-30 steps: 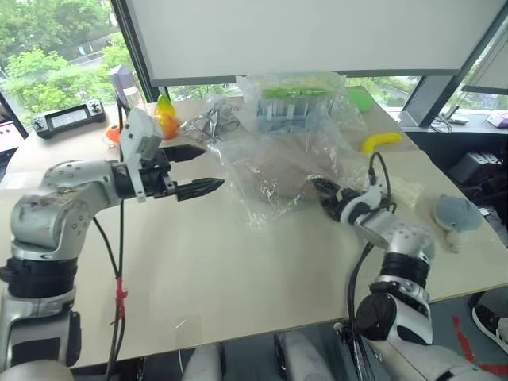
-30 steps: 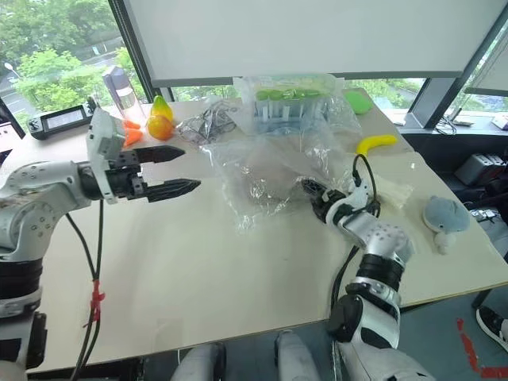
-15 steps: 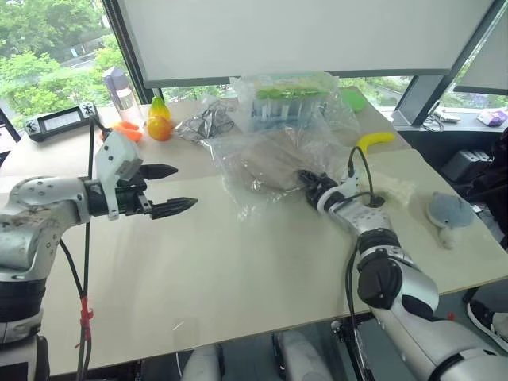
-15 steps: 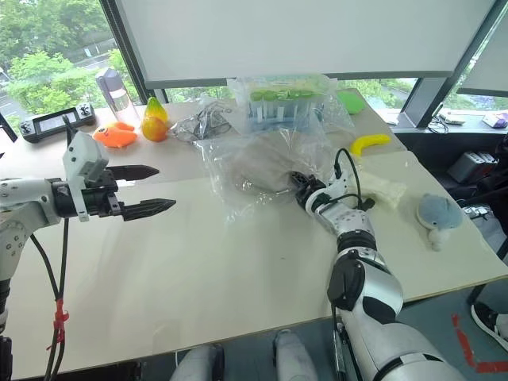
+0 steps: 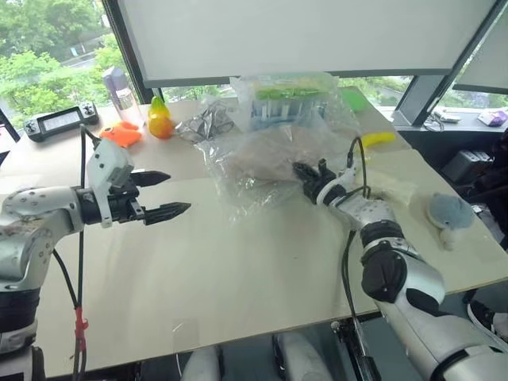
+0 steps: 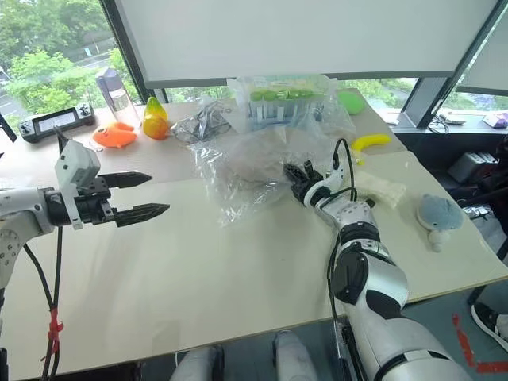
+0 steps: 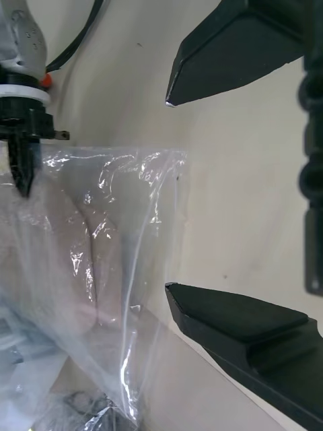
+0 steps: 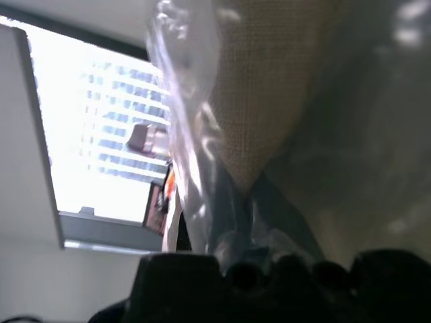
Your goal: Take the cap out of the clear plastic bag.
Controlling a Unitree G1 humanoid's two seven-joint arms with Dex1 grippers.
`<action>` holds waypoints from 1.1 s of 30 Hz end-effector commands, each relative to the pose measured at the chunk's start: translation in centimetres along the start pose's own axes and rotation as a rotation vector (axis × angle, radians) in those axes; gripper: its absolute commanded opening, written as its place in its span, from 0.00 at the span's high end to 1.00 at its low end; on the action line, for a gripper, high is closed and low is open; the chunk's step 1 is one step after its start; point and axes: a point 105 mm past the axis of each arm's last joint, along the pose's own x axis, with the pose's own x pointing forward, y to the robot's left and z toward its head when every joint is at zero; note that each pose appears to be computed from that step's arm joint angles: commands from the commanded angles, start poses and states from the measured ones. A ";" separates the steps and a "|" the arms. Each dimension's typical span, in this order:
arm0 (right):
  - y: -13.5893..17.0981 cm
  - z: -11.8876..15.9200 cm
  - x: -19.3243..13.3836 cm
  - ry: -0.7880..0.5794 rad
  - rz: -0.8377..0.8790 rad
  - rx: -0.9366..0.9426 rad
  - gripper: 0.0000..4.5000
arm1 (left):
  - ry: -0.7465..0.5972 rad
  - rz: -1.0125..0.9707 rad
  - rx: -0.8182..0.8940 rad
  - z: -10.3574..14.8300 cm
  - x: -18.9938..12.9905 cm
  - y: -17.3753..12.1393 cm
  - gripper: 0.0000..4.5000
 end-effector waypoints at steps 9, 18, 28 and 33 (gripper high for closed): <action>9.7 -5.3 1.5 0.488 0.487 -0.227 0.99 | -0.027 -0.030 0.004 0.7 -0.8 -1.4 0.00; 6.8 -7.6 2.6 0.634 0.366 -0.426 0.99 | -0.019 0.006 -0.009 0.1 -1.3 -1.8 0.00; 2.2 -6.6 2.7 0.578 0.148 -0.689 0.78 | -0.027 0.002 -0.029 -0.1 -0.9 -2.8 0.00; 2.6 -5.1 3.5 0.466 0.104 -0.743 0.41 | -0.034 -0.013 -0.035 0.1 -0.4 -3.2 0.00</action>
